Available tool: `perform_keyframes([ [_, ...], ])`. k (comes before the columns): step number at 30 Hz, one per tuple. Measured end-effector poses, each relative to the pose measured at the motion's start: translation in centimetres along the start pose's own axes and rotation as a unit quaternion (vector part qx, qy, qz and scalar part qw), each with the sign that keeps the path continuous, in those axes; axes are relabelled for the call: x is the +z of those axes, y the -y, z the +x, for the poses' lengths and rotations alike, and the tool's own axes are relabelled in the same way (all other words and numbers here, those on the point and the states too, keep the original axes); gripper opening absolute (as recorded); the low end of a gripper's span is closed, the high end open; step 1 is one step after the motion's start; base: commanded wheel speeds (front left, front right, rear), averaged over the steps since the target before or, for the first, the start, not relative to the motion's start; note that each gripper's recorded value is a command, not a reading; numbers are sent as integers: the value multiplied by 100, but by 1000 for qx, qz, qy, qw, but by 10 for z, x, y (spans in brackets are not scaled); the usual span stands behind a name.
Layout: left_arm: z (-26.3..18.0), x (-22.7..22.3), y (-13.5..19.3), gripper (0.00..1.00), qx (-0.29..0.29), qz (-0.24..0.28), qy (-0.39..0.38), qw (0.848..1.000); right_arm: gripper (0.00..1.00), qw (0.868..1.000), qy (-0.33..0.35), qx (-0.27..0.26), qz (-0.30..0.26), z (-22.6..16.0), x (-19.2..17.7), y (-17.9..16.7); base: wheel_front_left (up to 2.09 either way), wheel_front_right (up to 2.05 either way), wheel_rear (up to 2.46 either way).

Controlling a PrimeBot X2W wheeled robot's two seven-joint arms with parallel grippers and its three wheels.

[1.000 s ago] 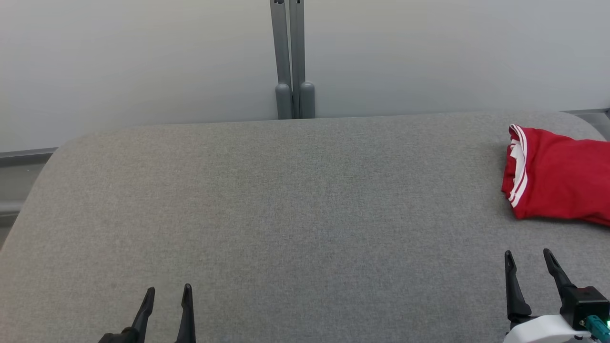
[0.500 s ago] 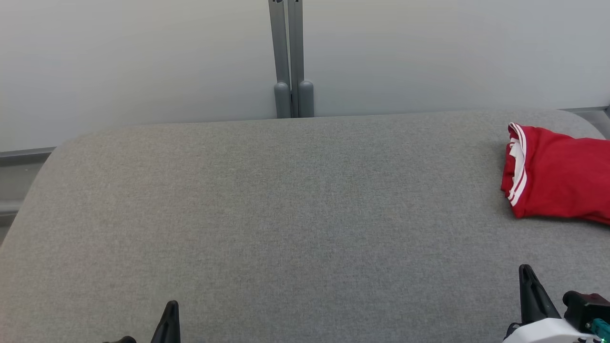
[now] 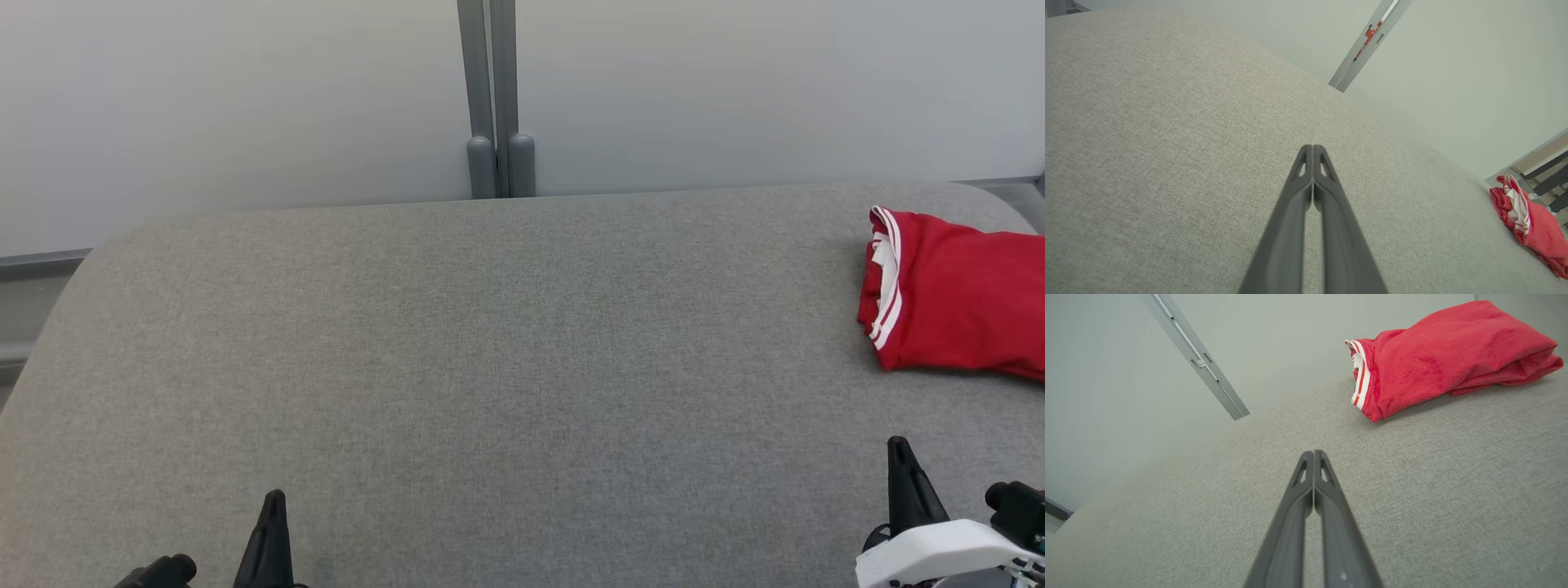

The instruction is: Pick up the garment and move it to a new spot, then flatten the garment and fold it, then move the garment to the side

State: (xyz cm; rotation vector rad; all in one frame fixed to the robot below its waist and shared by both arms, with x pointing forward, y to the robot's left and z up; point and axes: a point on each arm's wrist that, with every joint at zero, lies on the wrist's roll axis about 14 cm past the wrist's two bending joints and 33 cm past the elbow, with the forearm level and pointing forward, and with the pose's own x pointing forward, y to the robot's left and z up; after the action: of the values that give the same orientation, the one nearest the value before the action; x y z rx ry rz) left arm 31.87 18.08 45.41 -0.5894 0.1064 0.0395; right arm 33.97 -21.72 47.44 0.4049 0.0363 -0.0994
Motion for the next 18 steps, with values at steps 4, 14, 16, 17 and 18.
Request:
perform_keyframes([
  [4,3,3,-1,0,4,-30,2,1000,0,999,0,-2,35,2,1,-1,0,0,0],
  [14,12,11,-2,0,8,-95,7,995,0,993,-2,-5,115,8,3,-3,0,0,0],
  [16,13,12,-2,0,9,-106,6,994,0,992,-2,-4,130,10,4,-4,0,0,0],
  [17,14,13,-2,0,9,-115,7,993,0,991,-1,-4,137,11,5,-5,0,0,0],
  [18,15,14,-1,0,8,-120,8,993,0,990,-2,-3,144,12,5,-5,0,0,0],
])
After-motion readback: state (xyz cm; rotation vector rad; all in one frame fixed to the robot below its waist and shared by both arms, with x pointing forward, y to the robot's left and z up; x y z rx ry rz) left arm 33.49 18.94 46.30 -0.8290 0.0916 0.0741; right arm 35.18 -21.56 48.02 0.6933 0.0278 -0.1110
